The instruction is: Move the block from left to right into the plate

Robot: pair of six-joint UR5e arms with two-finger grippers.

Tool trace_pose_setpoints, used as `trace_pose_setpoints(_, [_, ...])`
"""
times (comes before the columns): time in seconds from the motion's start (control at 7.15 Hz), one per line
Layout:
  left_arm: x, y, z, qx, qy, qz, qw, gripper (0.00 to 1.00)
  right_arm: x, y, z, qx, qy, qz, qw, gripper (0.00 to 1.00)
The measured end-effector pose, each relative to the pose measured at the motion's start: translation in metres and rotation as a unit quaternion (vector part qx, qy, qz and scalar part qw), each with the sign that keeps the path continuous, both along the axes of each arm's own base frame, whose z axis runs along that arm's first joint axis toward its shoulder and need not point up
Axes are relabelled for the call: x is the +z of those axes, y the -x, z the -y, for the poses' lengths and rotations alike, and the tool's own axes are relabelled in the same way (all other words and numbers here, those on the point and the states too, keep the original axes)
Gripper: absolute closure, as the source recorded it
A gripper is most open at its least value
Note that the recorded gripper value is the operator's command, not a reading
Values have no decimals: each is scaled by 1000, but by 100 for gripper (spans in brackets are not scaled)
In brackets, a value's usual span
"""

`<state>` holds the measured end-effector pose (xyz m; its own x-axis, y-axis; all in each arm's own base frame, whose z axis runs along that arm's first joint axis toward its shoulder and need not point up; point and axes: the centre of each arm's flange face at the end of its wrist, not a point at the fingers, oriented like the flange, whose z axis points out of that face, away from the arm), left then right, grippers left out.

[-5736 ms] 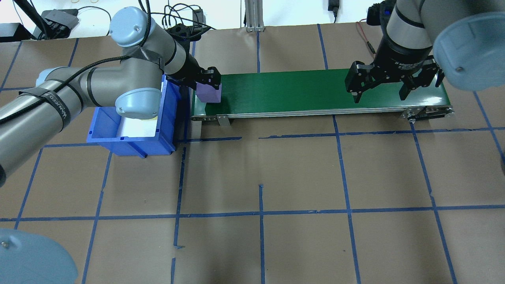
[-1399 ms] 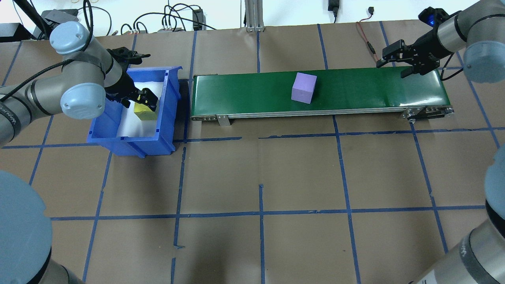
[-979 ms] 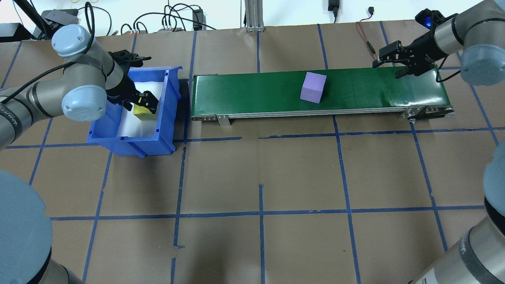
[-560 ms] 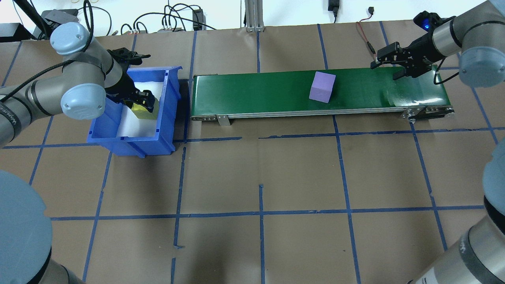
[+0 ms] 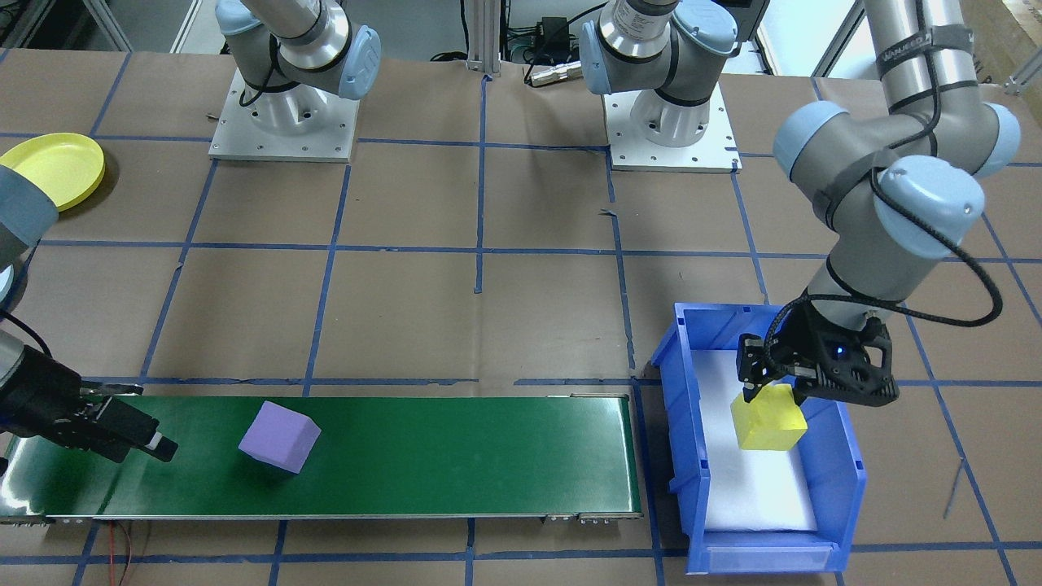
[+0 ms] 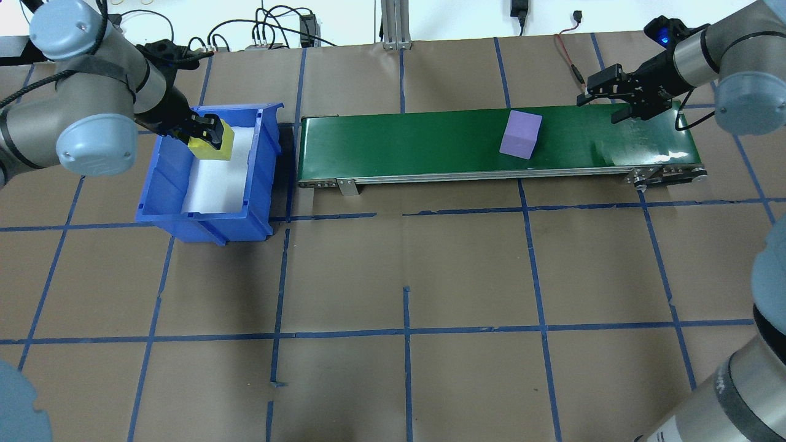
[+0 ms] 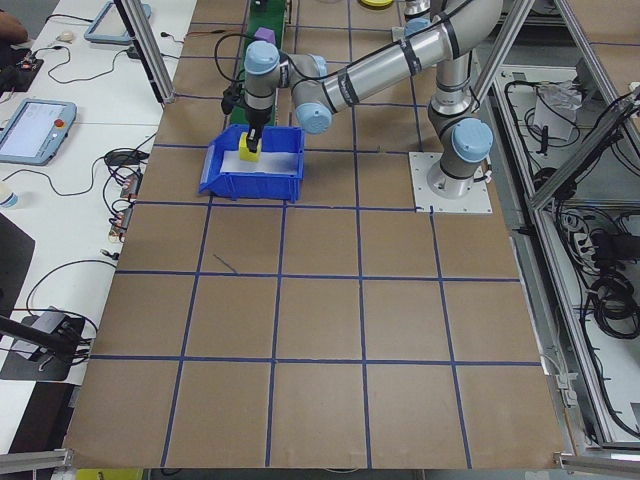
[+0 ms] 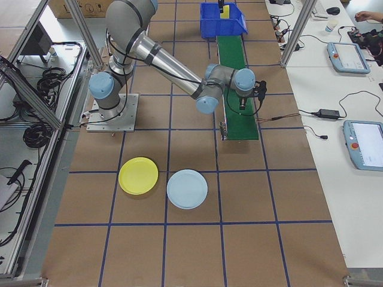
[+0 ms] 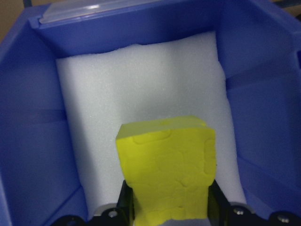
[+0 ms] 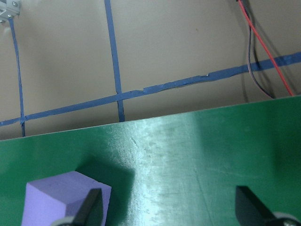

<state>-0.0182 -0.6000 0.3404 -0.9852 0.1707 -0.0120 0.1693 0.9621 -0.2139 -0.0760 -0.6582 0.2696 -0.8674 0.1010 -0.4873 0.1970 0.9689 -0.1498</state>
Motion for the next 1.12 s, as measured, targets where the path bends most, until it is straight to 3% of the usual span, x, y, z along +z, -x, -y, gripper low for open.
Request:
trace_pose_setpoints(0.28, [65, 31, -18, -11, 48, -6, 999, 41, 1, 0, 1, -1, 1, 0, 1000, 0])
trace_pose_setpoints(0.42, [82, 62, -22, -16, 59, -20, 998, 41, 1, 0, 1, -1, 1, 0, 1000, 0])
trace_pose_setpoints(0.7, [75, 122, -24, -4, 45, -48, 998, 41, 0, -1, 0, -5, -1, 9, 1000, 0])
trace_pose_setpoints(1.12, [20, 163, -13, 0, 8, -59, 998, 41, 1, -4, 0, -27, -8, 30, 999, 0])
